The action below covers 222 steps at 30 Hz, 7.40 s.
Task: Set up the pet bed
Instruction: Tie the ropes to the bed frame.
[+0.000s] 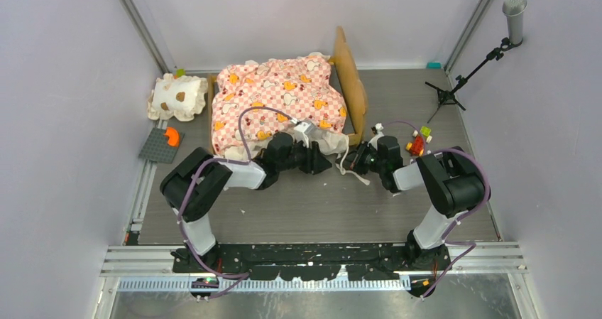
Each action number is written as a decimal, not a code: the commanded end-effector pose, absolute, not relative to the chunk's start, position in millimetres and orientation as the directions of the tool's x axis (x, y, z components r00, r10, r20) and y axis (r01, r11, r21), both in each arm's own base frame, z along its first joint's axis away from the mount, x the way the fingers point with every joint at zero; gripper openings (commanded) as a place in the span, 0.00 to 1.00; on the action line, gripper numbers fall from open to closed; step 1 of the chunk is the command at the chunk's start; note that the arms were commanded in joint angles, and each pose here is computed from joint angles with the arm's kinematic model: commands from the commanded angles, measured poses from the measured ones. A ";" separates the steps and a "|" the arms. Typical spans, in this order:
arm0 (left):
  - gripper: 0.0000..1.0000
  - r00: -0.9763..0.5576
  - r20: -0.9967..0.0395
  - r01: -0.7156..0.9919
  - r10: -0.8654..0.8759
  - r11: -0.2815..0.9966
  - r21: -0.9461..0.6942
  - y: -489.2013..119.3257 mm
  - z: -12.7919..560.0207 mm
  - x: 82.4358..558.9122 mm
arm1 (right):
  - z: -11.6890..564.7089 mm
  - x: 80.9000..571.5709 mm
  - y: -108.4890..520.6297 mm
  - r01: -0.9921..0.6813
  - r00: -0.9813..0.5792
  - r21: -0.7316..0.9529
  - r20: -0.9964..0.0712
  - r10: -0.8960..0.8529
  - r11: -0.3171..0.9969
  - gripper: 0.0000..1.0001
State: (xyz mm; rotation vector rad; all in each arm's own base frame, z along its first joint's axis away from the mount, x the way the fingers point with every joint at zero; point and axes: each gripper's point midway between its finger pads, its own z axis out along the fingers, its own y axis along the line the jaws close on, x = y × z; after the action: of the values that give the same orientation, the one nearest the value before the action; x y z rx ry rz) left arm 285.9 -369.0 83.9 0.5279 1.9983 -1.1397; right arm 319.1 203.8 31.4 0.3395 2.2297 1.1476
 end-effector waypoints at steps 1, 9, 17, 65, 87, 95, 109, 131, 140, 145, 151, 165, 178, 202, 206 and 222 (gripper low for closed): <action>0.40 -0.685 -0.716 0.558 -0.135 0.535 -0.635 -362.1 100.0 313.5 | 46.4 322.9 208.5 -0.136 -0.760 0.812 -0.453 0.466 0.567 0.01; 0.32 -0.690 -0.714 0.573 -0.117 0.514 -0.638 -368.9 96.7 315.6 | 50.6 322.3 212.7 -0.129 -0.768 0.839 -0.421 0.482 0.529 0.01; 0.34 -0.712 -0.695 0.580 -0.102 0.472 -0.664 -375.7 87.1 308.1 | 57.9 326.0 214.0 -0.107 -0.761 0.867 -0.387 0.520 0.487 0.01; 0.31 -0.706 -0.689 0.498 -0.165 0.576 -0.648 -368.3 64.3 303.6 | 64.8 326.0 212.0 -0.071 -0.763 0.885 -0.345 0.547 0.460 0.01; 0.33 -0.658 -0.697 0.397 -0.286 0.655 -0.643 -376.2 59.3 324.7 | 70.3 326.9 217.2 -0.047 -0.766 0.921 -0.281 0.578 0.387 0.01; 0.33 -0.652 -0.700 0.399 -0.293 0.653 -0.644 -378.3 59.3 327.7 | 68.8 324.7 219.0 -0.048 -0.778 0.924 -0.272 0.567 0.379 0.01; 0.34 -0.645 -0.704 0.441 -0.298 0.607 -0.661 -366.7 75.9 305.8 | 67.2 325.1 218.3 -0.042 -0.777 0.924 -0.269 0.569 0.379 0.01; 1.00 -0.577 -0.698 0.431 -0.423 0.569 -0.701 -345.6 128.0 313.7 | 75.7 330.0 218.0 -0.026 -0.744 0.957 -0.212 0.634 0.290 0.01; 1.00 -0.588 -0.790 0.527 -0.175 0.658 -0.538 -325.5 129.8 285.9 | 74.9 330.4 217.0 -0.027 -0.744 0.952 -0.222 0.630 0.304 0.01; 1.00 -0.446 -0.893 0.389 -0.054 0.887 -0.248 -256.9 147.4 297.6 | 73.6 330.9 216.5 -0.025 -0.746 0.948 -0.229 0.626 0.318 0.01; 0.98 -0.433 -0.896 0.260 -0.098 0.938 -0.229 -211.5 151.8 295.5 | 73.2 331.3 216.3 -0.027 -0.746 0.944 -0.239 0.622 0.330 0.01; 0.63 -0.541 -0.817 0.368 -0.199 0.817 -0.443 -305.4 139.5 270.8 | 77.7 333.8 216.1 -0.028 -0.741 0.942 -0.244 0.626 0.334 0.01; 0.43 -0.579 -0.772 0.357 -0.262 0.771 -0.528 -336.6 116.4 289.9 | 80.2 333.9 217.2 -0.033 -0.747 0.941 -0.247 0.618 0.336 0.01; 0.33 -0.632 -0.693 0.436 -0.346 0.581 -0.688 -384.4 108.2 316.1 | 87.4 331.7 220.2 -0.045 -0.759 0.948 -0.237 0.606 0.314 0.01; 0.32 -0.639 -0.688 0.450 -0.344 0.558 -0.697 -389.7 108.9 315.3 | 86.4 330.8 220.5 -0.045 -0.762 0.948 -0.237 0.603 0.316 0.01; 0.19 -0.656 -0.679 0.440 -0.331 0.563 -0.699 -387.6 94.9 311.1 | 86.7 330.4 221.0 -0.044 -0.763 0.949 -0.234 0.602 0.312 0.01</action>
State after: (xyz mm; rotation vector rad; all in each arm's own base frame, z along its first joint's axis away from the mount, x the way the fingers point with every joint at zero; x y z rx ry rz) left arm 307.1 -381.9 79.6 0.0793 2.0343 -1.1368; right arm 322.3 219.0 62.8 0.5652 2.0936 1.4594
